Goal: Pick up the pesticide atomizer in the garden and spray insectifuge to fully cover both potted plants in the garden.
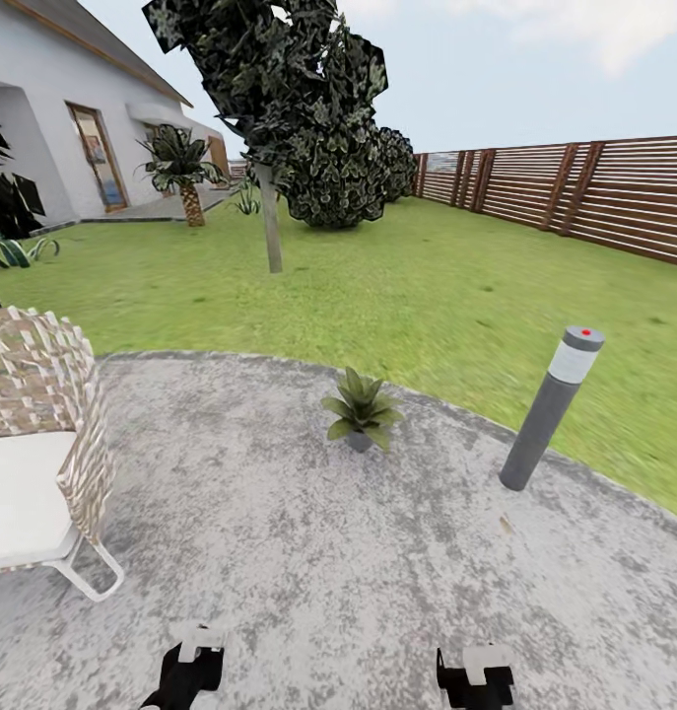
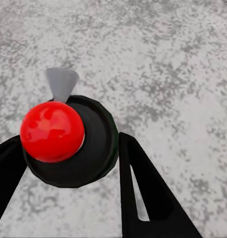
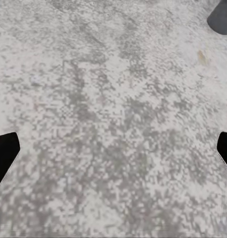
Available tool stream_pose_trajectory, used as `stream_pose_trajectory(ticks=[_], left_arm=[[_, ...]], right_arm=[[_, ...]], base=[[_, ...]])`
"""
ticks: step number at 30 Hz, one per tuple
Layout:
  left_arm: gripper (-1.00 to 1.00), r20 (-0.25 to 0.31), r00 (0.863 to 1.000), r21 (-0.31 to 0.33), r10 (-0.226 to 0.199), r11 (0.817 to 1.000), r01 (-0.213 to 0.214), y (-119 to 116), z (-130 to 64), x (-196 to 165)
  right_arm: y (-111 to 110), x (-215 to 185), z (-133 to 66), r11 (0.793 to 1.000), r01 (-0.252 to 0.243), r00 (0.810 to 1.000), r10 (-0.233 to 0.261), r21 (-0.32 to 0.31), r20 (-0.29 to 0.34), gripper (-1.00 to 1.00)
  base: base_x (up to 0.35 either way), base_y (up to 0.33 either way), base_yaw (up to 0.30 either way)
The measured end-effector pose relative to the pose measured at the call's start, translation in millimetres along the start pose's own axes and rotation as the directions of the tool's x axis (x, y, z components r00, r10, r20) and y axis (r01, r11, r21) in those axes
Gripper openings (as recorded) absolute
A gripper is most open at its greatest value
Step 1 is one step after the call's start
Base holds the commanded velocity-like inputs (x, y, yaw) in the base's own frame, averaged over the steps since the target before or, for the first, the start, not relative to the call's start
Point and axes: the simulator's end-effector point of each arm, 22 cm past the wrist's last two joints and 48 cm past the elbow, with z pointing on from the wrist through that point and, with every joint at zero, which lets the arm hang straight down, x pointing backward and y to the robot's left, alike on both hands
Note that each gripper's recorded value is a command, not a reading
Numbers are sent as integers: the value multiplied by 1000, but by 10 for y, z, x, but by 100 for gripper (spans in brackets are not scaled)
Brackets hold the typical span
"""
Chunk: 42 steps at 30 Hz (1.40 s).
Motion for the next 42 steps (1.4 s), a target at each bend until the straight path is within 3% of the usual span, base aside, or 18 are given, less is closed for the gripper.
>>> stream_pose_trajectory(ticks=[22, 34, 36, 38, 39, 41, 42], left_arm=[[-100, -4, 1000, 3, -1, 1000, 1, -7, -4, 20], [-100, 4, 1000, 12, 15, 1000, -15, -29, 2, -14], [-100, 6, 999, 28, 50, 998, -50, -60, 15, -45], [-100, 12, 988, 93, 156, 983, -156, -210, 27, -69], [-100, 21, 982, 116, 189, 975, -190, -262, 37, -109], [-100, 43, 950, 206, 310, 927, -312, -424, 61, -219], [-100, 32, 930, 262, 367, 895, -362, -455, 41, -157]], right_arm=[[-2, -1, 0, 1000, 0, 1000, 0, 1, 0, 100], [47, -33, 7, 1000, 18, 1000, -17, -20, 10, 100], [196, -136, 23, 994, 73, 997, -69, -85, 45, 100], [401, -461, 83, 976, 133, 985, -110, -174, 134, 100], [481, -588, 97, 966, 153, 979, -119, -208, 167, 100], [818, -872, 69, 901, 253, 953, -171, -351, 248, 100], [962, -920, 33, 860, 303, 942, -203, -410, 269, 100]], base=[[340, 4, -225], [321, 112, -19], [141, 45, 0], [40, 13, 0], [13, 4, 0], [5, 2, 0], [2, 1, 0]])
